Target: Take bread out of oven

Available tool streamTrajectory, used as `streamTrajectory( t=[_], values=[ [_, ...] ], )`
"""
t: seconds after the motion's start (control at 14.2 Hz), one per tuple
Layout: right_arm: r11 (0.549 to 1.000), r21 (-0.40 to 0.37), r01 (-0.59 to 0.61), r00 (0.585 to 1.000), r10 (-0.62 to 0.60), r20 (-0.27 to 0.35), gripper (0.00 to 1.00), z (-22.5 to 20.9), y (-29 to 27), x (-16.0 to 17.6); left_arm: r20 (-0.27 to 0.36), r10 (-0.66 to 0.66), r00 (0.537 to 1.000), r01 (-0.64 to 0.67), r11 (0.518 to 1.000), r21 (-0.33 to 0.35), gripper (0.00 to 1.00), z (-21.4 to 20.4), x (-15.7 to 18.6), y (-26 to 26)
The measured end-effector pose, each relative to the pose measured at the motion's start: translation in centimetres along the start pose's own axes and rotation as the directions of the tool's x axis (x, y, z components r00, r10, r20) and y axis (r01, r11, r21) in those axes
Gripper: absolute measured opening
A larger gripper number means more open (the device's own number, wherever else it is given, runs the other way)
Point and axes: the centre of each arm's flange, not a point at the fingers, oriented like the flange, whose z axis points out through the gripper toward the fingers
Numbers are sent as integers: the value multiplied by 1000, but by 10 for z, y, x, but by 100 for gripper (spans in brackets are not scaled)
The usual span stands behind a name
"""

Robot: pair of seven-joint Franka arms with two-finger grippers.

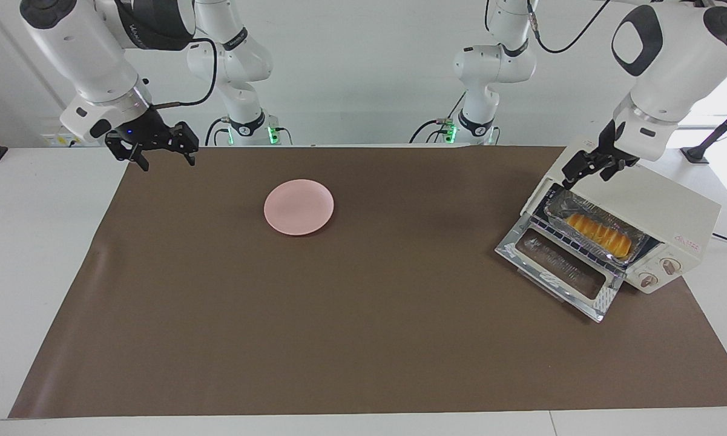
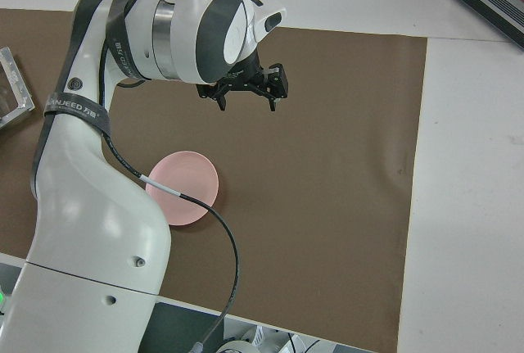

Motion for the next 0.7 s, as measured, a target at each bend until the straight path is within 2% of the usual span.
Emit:
streamTrajectory(
  t=[0.14, 0.28, 0.49, 0.7],
  values=[
    [1000, 0, 0, 1000, 0, 0, 100, 0, 0, 0, -4, -99, 995, 99, 993, 58, 100, 33, 37, 11],
    [1000, 0, 0, 1000, 0, 0, 100, 0, 0, 0, -45, -157, 987, 161, 981, 106, 100, 59, 65, 17],
    [1000, 0, 0, 1000, 0, 0, 100, 0, 0, 0, -101, -263, 959, 277, 946, 168, 100, 88, 81, 15],
    [1000, 0, 0, 1000, 0, 0, 100, 0, 0, 0, -98, -317, 943, 330, 925, 187, 100, 117, 81, 11]
  ],
)
